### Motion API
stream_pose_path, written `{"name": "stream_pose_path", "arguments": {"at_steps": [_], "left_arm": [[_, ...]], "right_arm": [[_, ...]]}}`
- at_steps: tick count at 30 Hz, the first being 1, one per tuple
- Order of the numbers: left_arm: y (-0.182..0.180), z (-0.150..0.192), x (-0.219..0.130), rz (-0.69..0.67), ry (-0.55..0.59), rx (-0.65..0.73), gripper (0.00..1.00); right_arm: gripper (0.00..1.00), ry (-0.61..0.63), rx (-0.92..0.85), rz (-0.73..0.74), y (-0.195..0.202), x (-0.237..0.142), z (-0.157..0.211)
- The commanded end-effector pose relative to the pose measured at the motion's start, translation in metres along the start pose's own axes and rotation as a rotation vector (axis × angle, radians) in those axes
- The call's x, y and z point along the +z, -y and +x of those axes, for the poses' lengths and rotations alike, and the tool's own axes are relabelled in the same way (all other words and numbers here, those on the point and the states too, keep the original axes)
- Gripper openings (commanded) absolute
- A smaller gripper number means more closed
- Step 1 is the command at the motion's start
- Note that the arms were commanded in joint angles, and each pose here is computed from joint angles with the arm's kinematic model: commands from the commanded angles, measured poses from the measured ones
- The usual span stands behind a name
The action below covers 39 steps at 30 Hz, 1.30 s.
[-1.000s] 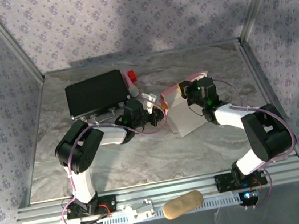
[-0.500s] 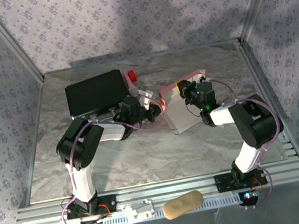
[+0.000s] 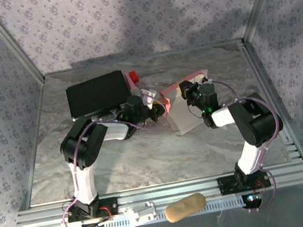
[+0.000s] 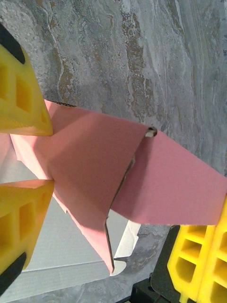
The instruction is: Fold the paper box
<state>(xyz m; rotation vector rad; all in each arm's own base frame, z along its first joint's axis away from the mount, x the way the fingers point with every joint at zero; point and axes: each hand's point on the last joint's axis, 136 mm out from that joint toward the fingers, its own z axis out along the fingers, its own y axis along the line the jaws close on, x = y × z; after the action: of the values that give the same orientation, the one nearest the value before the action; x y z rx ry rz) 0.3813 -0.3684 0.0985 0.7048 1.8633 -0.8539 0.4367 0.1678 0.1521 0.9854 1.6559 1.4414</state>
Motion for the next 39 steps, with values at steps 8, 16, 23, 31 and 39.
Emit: {"name": "stream_pose_path", "arguments": {"at_steps": [8, 16, 23, 31, 39], "left_arm": [[-0.013, -0.028, 0.003, -0.068, 0.137, 0.027, 0.5], [-0.014, -0.029, 0.008, -0.13, 0.14, 0.036, 0.39], [-0.01, -0.024, 0.012, -0.177, 0.126, 0.029, 0.18], [-0.01, -0.025, 0.017, -0.23, 0.13, -0.002, 0.19], [-0.009, -0.03, 0.025, -0.236, 0.132, -0.015, 0.18]], "right_arm": [[0.0, -0.036, 0.007, 0.056, 0.014, 0.005, 0.006], [0.0, -0.03, 0.017, 0.057, 0.014, 0.004, 0.006], [0.0, -0.033, 0.015, 0.057, 0.013, 0.005, 0.009], [0.0, -0.029, 0.002, 0.047, 0.023, 0.009, 0.014], [0.0, -0.032, 0.007, 0.05, 0.026, 0.008, 0.018]]}}
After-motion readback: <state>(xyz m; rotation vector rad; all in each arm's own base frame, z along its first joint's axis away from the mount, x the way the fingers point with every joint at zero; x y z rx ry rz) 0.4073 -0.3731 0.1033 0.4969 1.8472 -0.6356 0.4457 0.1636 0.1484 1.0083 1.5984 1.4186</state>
